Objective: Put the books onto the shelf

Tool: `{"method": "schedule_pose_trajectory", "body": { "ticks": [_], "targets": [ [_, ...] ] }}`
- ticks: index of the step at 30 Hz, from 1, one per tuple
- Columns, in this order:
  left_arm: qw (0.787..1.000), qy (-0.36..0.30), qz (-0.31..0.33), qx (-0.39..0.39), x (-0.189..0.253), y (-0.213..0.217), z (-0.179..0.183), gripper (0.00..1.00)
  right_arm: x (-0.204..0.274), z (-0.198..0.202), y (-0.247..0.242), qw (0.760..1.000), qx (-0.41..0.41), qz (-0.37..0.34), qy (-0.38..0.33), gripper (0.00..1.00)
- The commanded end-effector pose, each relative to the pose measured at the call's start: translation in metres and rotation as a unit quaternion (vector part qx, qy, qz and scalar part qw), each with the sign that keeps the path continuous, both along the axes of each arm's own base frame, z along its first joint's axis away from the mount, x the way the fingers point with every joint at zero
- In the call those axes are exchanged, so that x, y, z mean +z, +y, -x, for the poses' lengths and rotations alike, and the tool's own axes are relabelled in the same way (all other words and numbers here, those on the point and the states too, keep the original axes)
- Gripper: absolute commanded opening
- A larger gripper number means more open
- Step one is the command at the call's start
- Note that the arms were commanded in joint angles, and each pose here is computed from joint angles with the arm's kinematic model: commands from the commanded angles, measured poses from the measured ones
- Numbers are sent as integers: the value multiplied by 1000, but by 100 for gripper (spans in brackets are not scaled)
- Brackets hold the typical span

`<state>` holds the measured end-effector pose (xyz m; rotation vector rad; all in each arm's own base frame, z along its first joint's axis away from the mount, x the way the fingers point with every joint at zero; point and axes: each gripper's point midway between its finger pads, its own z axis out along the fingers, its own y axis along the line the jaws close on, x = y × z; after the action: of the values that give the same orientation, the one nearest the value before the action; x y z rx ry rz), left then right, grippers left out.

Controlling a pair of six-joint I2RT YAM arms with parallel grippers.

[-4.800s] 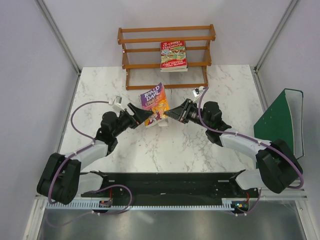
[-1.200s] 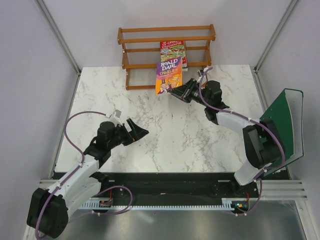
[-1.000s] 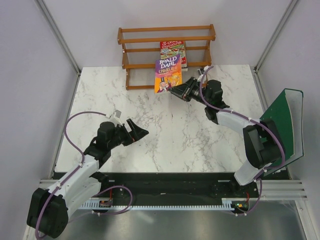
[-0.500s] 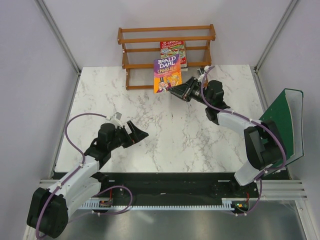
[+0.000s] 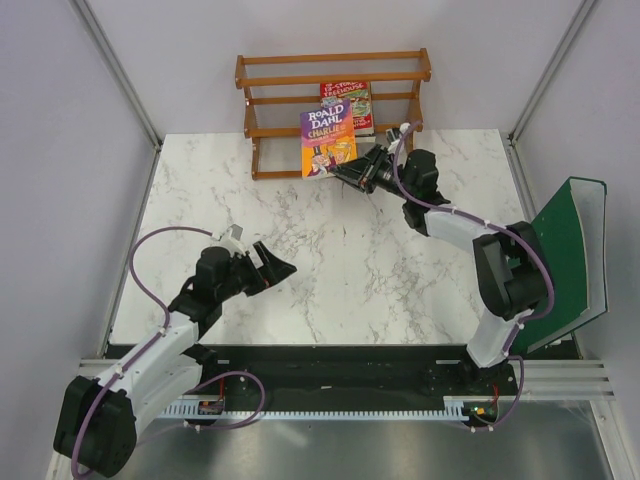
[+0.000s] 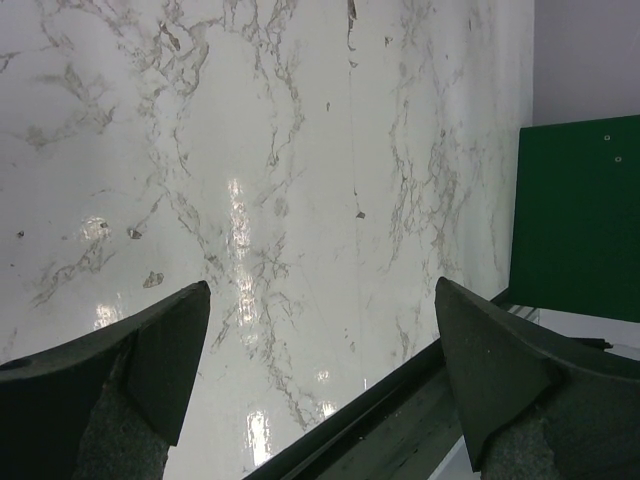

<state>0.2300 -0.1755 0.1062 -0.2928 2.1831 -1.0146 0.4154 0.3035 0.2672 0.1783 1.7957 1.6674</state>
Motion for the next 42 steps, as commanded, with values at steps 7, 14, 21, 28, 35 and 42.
{"method": "schedule_pose_trajectory", "body": {
  "ticks": [7,14,21,28,35,42],
  "targets": [
    [999,-27,-28,3,1,8,-2,100,30,-16,-15,997,-5,-46,-54,0],
    [999,-24,-27,1,0,8,-1,100,42,-26,-21,997,-7,-53,-53,0],
    [999,-33,-23,4,5,8,-1,100,45,-43,-24,997,-5,-73,-20,0],
    [999,-24,-24,4,3,9,2,100,47,-60,-24,997,-10,-73,0,0],
    [999,-26,-27,5,4,10,2,100,46,-76,-28,996,-19,-84,20,0],
    [999,-30,-27,4,6,10,1,100,42,-99,-33,994,-28,-95,40,0]
  ]
}}
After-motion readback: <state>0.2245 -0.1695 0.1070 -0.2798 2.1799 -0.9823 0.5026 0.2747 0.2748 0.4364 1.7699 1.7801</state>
